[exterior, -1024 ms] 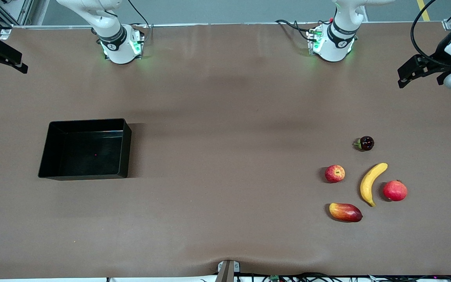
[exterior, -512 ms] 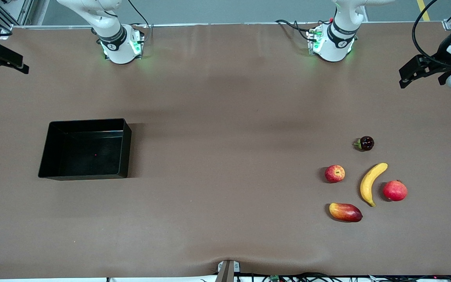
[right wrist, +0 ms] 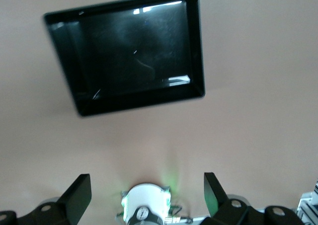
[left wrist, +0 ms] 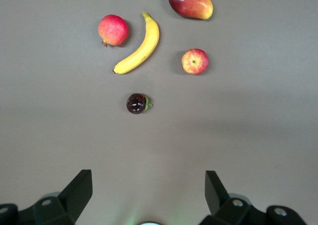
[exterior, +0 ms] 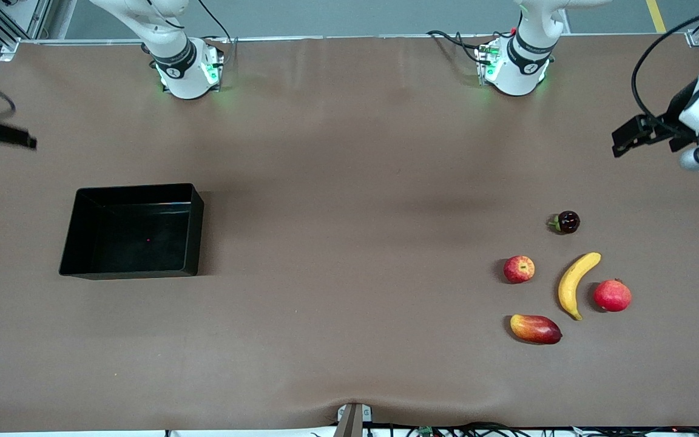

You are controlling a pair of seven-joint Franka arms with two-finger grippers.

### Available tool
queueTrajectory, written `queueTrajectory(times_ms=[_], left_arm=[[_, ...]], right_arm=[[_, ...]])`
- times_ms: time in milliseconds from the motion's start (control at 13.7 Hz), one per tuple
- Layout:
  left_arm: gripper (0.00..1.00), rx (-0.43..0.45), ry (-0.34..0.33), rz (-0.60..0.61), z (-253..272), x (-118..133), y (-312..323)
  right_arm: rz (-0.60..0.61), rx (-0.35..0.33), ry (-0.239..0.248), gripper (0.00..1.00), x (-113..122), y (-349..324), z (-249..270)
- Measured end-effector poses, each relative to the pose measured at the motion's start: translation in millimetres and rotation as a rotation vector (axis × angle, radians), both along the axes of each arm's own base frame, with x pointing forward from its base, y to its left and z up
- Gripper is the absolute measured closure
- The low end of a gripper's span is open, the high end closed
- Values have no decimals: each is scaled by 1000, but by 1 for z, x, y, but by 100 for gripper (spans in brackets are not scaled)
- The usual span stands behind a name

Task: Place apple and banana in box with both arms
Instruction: 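Grasp the small red apple with the left gripper while the right gripper nears the box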

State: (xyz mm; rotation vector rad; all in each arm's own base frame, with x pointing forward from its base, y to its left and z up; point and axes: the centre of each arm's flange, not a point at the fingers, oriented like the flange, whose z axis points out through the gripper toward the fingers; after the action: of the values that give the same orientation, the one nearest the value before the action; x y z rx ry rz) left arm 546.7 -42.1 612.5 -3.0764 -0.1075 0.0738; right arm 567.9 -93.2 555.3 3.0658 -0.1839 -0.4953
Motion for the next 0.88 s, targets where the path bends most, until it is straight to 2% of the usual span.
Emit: queueTrajectory(times_ms=[146,293,512,732,878], left_arm=[[0,-2,-12,1,-33,8,3],[0,-5,-26,-5,-73,14,1],[0,-9,-13,-11,-126,21,0],[0,-17,-8,-10,-168,38,-3],[0,-21,6,14,-200,48,-8]], right_arm=[[16,9,35,0,28,-28,-64],[43,42,32,0,42,-72,-120],[73,73,10,0,44,-116,-169],[86,79,3,0,45,-117,-197],[110,76,-38,0,46,-120,-231]])
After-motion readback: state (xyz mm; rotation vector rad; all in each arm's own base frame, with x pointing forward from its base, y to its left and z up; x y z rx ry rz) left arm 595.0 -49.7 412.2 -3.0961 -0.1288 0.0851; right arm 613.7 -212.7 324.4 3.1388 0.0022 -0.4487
